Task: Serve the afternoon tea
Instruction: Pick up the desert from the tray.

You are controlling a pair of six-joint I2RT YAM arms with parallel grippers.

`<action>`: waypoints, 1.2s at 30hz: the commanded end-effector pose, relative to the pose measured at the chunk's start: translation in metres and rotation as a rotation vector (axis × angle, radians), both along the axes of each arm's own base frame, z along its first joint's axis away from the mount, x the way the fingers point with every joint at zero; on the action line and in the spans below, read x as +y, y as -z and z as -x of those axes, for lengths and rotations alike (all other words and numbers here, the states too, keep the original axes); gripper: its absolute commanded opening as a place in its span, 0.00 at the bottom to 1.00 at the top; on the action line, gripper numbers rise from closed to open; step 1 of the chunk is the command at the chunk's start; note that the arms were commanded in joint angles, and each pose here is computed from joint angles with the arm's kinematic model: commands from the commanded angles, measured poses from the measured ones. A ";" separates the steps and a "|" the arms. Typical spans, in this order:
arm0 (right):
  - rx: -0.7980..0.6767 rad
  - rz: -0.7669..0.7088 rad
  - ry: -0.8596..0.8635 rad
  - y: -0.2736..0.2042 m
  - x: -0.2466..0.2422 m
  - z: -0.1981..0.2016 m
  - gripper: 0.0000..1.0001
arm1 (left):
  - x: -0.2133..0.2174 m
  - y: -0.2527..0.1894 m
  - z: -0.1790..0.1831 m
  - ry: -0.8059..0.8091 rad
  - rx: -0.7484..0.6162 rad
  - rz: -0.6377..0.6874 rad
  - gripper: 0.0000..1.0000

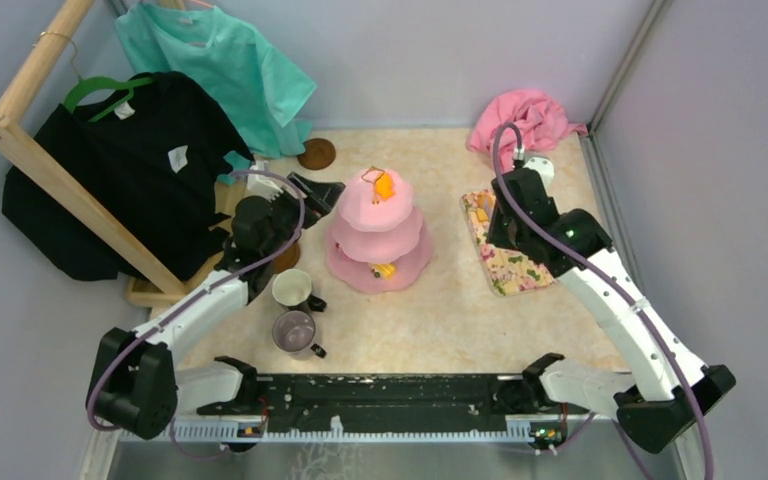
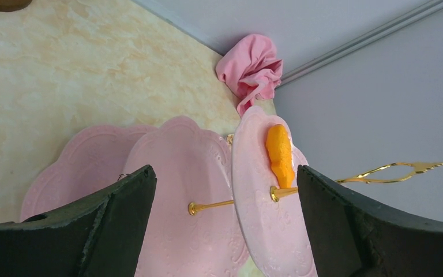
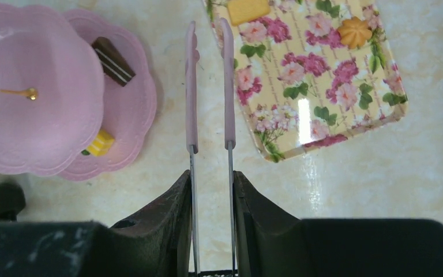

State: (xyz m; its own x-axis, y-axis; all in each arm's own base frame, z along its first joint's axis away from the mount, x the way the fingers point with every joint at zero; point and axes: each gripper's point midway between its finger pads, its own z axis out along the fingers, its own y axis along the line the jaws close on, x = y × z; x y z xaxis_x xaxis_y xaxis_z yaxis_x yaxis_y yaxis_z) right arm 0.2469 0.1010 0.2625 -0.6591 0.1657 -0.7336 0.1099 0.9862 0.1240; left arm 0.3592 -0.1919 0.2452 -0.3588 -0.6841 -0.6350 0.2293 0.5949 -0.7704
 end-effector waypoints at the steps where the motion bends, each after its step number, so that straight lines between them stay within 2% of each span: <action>1: -0.018 -0.023 0.091 0.015 -0.022 -0.022 0.27 | -0.011 -0.004 -0.002 0.042 -0.022 0.021 0.96; 6: 0.056 -0.022 0.129 0.049 -0.032 -0.045 0.27 | -0.009 0.001 -0.005 0.027 -0.019 0.004 0.96; 18: 0.130 -0.028 0.202 0.085 -0.056 -0.101 0.29 | -0.009 0.016 -0.003 0.025 -0.003 0.019 0.97; 36: 0.292 0.069 0.271 0.158 -0.088 -0.115 0.32 | -0.015 0.024 -0.013 0.033 0.009 0.050 0.96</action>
State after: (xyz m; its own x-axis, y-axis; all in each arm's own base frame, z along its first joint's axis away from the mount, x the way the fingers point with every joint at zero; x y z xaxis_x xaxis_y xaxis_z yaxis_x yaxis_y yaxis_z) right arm 0.3445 0.0191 0.1034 -0.8049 0.3224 -0.4982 0.3791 0.9252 -0.0138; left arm 0.3697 -0.2019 0.2115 -0.3955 -0.6953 -0.6001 0.2048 0.5702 -0.7956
